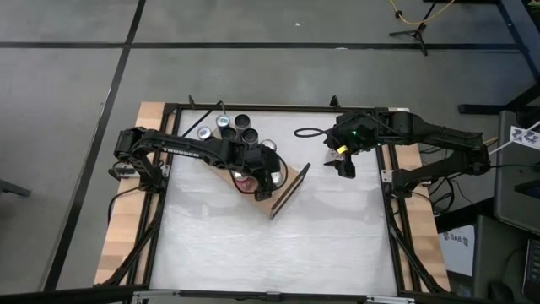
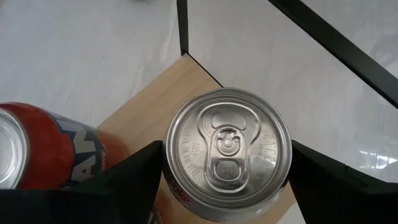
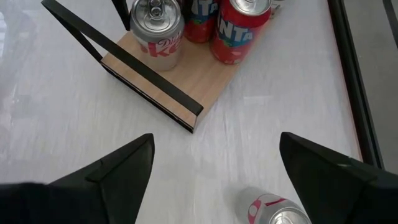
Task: Place canned beverage on shelf
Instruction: Put the left red-silver soda can on the shelf, then put the red-silver soda can aligned with the red-silver soda can on the shelf
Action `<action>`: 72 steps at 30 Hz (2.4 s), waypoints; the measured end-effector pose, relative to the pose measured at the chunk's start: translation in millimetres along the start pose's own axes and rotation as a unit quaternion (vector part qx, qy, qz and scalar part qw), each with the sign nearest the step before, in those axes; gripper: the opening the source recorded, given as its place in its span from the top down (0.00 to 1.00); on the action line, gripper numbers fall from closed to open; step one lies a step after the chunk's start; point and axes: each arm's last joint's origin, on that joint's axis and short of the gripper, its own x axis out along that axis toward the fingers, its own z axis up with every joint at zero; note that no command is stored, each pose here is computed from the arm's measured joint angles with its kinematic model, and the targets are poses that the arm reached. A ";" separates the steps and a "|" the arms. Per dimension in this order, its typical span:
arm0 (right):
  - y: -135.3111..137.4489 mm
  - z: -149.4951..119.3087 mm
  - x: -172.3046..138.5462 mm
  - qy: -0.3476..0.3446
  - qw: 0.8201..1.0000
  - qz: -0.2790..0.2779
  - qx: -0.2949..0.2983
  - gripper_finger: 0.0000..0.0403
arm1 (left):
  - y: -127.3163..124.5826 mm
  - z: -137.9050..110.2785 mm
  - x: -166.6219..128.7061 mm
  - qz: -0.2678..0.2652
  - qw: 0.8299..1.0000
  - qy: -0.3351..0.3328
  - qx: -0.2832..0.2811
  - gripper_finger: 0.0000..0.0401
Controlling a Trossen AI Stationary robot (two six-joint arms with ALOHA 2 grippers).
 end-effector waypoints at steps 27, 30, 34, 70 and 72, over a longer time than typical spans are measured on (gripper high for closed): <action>0.0 0.0 0.0 0.000 1.000 0.000 0.000 0.15 | -13.9 -5.6 -4.1 0.016 1.000 0.010 -0.004 0.23; 0.0 0.0 0.0 0.000 1.000 0.000 0.000 0.15 | -13.7 -5.7 -4.0 0.016 1.000 0.011 -0.004 0.21; 0.0 0.0 0.0 0.000 1.000 0.000 0.000 0.15 | -13.5 -5.9 -4.0 0.017 1.000 0.012 -0.004 0.20; -10.1 -7.2 -0.8 0.030 0.999 -0.011 0.024 0.15 | -10.2 -1.2 -40.8 0.006 1.000 -0.019 -0.023 0.08; -18.0 -9.9 -1.5 0.036 0.998 -0.021 0.040 0.15 | -9.3 -0.3 -50.5 0.003 0.999 -0.031 -0.025 0.08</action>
